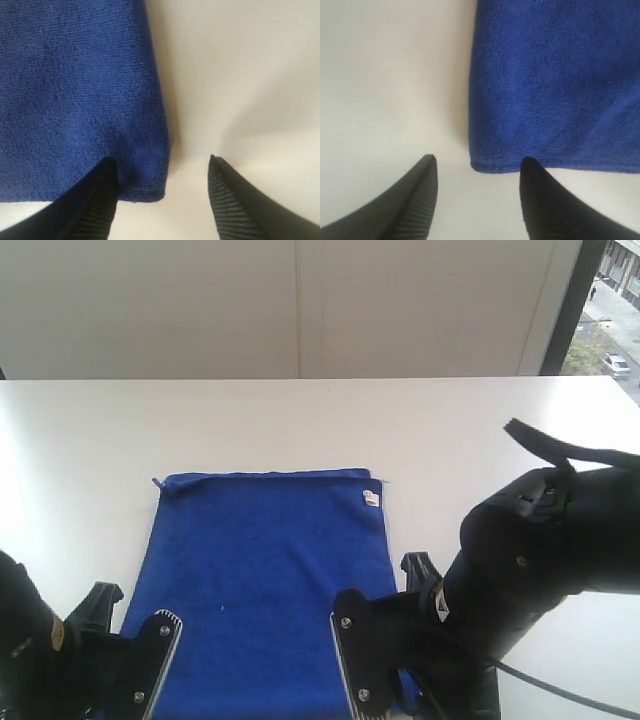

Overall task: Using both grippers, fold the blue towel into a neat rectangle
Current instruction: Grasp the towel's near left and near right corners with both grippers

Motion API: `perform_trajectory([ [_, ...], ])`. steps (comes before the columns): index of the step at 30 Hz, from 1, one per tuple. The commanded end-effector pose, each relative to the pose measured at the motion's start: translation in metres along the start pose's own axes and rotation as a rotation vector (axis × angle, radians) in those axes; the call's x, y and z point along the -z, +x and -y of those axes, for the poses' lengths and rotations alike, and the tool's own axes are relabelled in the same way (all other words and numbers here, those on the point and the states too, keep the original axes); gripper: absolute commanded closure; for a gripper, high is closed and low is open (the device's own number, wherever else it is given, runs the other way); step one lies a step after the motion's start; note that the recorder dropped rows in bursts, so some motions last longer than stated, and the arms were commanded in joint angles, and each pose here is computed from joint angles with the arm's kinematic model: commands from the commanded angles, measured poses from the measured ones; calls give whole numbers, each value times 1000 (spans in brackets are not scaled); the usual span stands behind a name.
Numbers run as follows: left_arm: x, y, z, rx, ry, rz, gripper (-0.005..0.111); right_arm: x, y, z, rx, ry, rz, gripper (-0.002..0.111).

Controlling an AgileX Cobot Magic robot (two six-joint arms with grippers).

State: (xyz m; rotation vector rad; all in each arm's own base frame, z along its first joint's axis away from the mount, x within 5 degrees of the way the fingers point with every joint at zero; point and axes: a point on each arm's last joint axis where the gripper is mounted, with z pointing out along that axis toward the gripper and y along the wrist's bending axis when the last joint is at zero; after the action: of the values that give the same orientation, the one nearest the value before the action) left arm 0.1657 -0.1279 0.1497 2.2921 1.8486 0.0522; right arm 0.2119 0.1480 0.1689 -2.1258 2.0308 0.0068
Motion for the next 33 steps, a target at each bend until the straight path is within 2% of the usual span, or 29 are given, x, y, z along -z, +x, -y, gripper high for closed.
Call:
perform_trajectory([
  [1,-1,1,2,6,-24,10,48,-3,-2,-2,-7,20,36,59],
  [9,-1,3,0,20,-37,11,48,-3,-3,-1,-18,27,48,59],
  [12,-1,8,-3,75,-40,7,48,-7,-3,-1,-26,11,44,59],
  [25,-3,10,0,101,-21,5,48,-30,-2,-2,-32,-51,3,60],
  [28,-4,12,3,97,-12,1,54,-30,-1,-2,-32,-54,1,64],
  [29,-5,12,4,95,-8,-1,61,-30,-1,-2,-34,-59,-1,71],
  [33,-5,12,4,97,-14,3,81,-30,-1,-3,-34,-68,-6,88],
])
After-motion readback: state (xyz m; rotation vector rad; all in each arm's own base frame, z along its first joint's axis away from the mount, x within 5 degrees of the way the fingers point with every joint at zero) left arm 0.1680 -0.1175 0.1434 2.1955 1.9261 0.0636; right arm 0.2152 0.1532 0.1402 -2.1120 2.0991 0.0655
